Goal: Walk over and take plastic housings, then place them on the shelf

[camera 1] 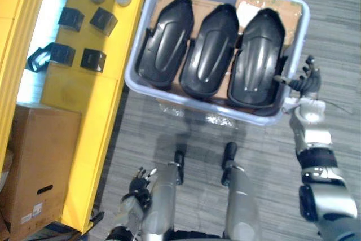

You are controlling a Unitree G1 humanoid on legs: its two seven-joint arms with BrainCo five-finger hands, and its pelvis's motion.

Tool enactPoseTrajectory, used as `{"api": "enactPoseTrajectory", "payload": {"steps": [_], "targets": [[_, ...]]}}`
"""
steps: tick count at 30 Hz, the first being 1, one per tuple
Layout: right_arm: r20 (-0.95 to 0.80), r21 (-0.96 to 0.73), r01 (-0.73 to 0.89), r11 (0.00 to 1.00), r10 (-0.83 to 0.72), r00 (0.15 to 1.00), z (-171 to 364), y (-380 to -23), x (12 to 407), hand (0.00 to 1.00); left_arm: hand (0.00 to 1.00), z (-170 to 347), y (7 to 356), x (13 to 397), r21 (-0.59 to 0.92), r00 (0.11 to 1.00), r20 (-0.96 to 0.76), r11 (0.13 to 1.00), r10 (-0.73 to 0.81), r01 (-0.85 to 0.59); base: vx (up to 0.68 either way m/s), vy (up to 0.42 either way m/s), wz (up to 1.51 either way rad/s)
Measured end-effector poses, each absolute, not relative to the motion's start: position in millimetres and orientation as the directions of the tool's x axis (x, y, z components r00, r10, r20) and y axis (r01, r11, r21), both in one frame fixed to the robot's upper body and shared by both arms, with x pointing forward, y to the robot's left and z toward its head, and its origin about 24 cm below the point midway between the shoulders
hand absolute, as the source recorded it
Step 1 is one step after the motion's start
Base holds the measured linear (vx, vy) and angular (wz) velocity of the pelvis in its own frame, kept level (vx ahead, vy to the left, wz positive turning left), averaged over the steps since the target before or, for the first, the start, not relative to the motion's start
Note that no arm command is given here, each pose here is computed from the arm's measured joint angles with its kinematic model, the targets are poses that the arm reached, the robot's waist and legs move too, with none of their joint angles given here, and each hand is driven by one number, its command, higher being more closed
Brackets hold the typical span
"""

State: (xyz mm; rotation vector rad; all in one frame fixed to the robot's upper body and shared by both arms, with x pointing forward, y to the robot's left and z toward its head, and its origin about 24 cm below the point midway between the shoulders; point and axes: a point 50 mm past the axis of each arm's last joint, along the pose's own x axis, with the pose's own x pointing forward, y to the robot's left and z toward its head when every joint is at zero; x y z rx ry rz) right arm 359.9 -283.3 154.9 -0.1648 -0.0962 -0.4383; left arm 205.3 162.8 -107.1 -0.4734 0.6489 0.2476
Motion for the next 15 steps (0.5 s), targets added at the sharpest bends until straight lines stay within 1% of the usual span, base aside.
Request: {"api": "enactPoseTrajectory", "payload": {"steps": [1, 2, 6, 9, 11, 12, 15], "targets": [[0.109, -0.142, 0.420, 0.896, -0.408, 0.907, 153, -283, 362, 0.00, 0.00, -106, 163, 207, -0.349, 0.777, -0.624, 0.863, 0.076, -0.364, 0.00, -0.020, 0.13], [0.113, -0.136, 0.423, 0.896, -0.410, 0.905, 155, -284, 362, 1.00, 0.00, -104, 163, 208, -0.350, 0.781, -0.620, 0.863, 0.078, -0.364, -0.01, -0.021, 0.14], [0.107, -0.129, 0.430, 0.894, -0.419, 0.902, 162, -287, 365, 1.00, 0.00, -102, 162, 211, -0.358, 0.789, -0.609, 0.861, 0.077, -0.361, -0.02, -0.012, 0.04], [0.076, -0.169, 0.440, 0.882, -0.433, 0.898, 166, -295, 367, 1.00, 0.00, -102, 162, 211, -0.376, 0.788, -0.611, 0.847, 0.078, -0.376, -0.04, -0.013, 0.07], [0.061, -0.204, 0.453, 0.868, -0.451, 0.890, 167, -301, 367, 1.00, 0.00, -101, 162, 212, -0.377, 0.790, -0.608, 0.847, 0.078, -0.375, -0.03, -0.027, 0.14], [0.047, -0.254, 0.455, 0.854, -0.459, 0.887, 166, -302, 367, 1.00, 0.00, -101, 162, 212, -0.378, 0.791, -0.607, 0.847, 0.078, -0.374, -0.02, -0.031, 0.09], [0.026, -0.326, 0.443, 0.835, -0.460, 0.887, 165, -298, 371, 1.00, 0.00, -101, 162, 212, -0.378, 0.792, -0.606, 0.848, 0.077, -0.372, 0.00, -0.007, 0.02]]}}
